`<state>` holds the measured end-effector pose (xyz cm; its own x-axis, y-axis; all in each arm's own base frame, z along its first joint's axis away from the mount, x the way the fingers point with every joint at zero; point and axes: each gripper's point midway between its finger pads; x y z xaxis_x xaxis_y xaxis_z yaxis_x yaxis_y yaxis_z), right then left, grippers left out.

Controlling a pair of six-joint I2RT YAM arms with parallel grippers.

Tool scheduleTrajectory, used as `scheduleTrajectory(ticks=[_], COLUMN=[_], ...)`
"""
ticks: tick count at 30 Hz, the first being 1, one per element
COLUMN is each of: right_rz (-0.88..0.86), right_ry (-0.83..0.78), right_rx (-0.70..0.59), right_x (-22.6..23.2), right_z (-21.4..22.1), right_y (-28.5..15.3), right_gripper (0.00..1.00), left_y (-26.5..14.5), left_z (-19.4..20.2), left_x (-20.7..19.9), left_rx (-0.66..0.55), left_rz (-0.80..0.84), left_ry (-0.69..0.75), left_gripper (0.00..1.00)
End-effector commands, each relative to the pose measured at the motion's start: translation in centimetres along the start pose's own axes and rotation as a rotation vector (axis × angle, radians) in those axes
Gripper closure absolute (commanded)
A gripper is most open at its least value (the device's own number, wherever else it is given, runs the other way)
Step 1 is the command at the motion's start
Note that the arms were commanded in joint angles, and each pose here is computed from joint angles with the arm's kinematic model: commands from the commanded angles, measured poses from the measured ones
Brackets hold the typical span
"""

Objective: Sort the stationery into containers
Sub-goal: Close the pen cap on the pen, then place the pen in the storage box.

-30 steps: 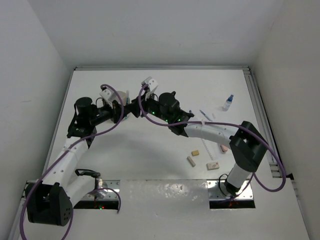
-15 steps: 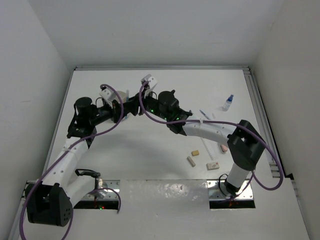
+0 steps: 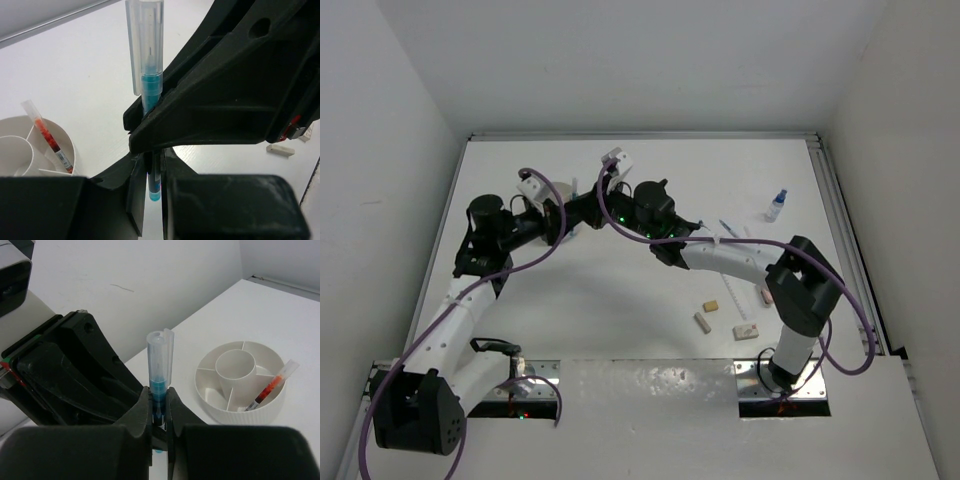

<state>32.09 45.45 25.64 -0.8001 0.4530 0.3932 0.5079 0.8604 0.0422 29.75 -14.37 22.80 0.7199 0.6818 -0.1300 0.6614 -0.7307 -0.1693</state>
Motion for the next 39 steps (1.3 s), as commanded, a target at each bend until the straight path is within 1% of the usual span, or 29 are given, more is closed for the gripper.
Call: scheduleTrajectory(ticks=[1,2,3,4,6,7,8,9,10,12,14,16,18,19,20,22,23,24,26,27,30,35,39], right_rz=[-0.031,-0.032,-0.029,-0.025,-0.010,0.001,0.005,0.017,0.028,0.040,0.070,0.110,0.126,0.156,0.171,0.184,0.198,0.203,0.217,0.228,0.269,0.298,0.309], right_ry=[-0.015,-0.017,-0.017,-0.015,-0.011,-0.007,-0.011,-0.011,-0.009,-0.009,-0.002,-0.007,-0.020,-0.029,-0.031,-0.040,-0.040,-0.041,-0.054,-0.056,-0.062,-0.069,-0.068], right_rx=[-0.102,-0.115,-0.123,-0.139,-0.153,-0.143,-0.168,-0.175,-0.165,-0.190,-0.193,-0.200,-0.196,-0.210,-0.193,-0.190,-0.174,-0.171,-0.158,-0.156,-0.140,-0.110,-0.065], right_x=[0.8,0.6,0.4,-0.1,-0.9,-1.6,-1.9,-2.3,-3.1,-3.8,-5.1,-6.5,-7.3,-8.1,-8.9,-9.3,-10.1,-10.3,-10.8,-11.0,-12.2,-13.6,-14.4], right_z=[-3.2,-3.4,-3.5,-3.8,-4.2,-3.4,-4.4,-4.5,-3.7,-4.6,-4.0,-3.1,-2.4,-2.6,-1.4,-1.0,0.0,0.3,0.9,1.1,2.4,4.2,6.6], right_y=[0.9,1.0,1.1,1.4,1.9,2.5,2.9,3.3,3.9,4.7,5.7,6.6,7.2,7.5,7.9,8.4,8.6,8.7,8.8,8.7,8.6,9.1,9.4], right_gripper=[1.00,1.00,1.00,1.00,1.00,1.00,1.00,1.00,1.00,1.00,1.00,1.00,1.00,1.00,1.00,1.00,1.00,1.00,1.00,1.00,1.00,1.00,1.00], left_y=[-0.2,-0.2,-0.2,-0.3,-0.5,-0.7,-1.0,-1.3,-1.9,-2.7,-3.5,-5.0,-6.4,-6.7,-7.0,-7.5,-7.6,-8.2,-8.9,-9.6,-10.1,-9.5,-9.3], left_z=[-1.1,-1.0,-0.6,-0.2,0.3,0.6,0.9,1.8,1.8,2.7,3.2,3.7,3.8,3.9,4.0,3.7,3.6,3.5,3.2,3.1,3.2,3.3,3.4], left_x=[0.5,1.0,1.2,1.7,2.3,2.9,3.3,3.5,4.2,5.0,5.3,6.5,7.5,7.5,7.7,8.0,8.1,8.9,9.7,10.5,11.2,10.9,10.9], left_rx=[-0.040,-0.033,-0.017,0.001,0.020,0.026,0.036,0.066,0.065,0.093,0.104,0.108,0.090,0.088,0.086,0.063,0.056,0.042,0.019,0.006,-0.010,-0.001,0.005], left_rz=[-0.035,-0.061,-0.073,-0.100,-0.138,-0.184,-0.214,-0.241,-0.300,-0.368,-0.422,-0.551,-0.660,-0.679,-0.698,-0.737,-0.746,-0.807,-0.874,-0.939,-0.990,-0.952,-0.943], left_ry=[0.018,0.011,-0.002,-0.009,-0.017,-0.019,-0.025,-0.052,-0.058,-0.068,-0.081,-0.142,-0.186,-0.198,-0.203,-0.210,-0.213,-0.229,-0.253,-0.271,-0.286,-0.284,-0.282], left_gripper=[0.90,0.77,0.53,0.44,0.04,0.00,0.00,0.00,0.00,0.00,0.00,0.00,0.00,0.00,0.00,0.00,0.00,0.00,0.00,0.00,0.00,0.00,0.00])
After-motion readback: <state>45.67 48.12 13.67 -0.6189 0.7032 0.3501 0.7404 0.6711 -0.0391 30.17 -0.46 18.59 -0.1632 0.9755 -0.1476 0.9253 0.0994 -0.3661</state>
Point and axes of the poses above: each gripper's point midway between its finger pads, its own y axis out along the fingers, its own x axis along the line the jaws close on, z = x × y, and after that the axes turned 2 degrees about y, right-handed
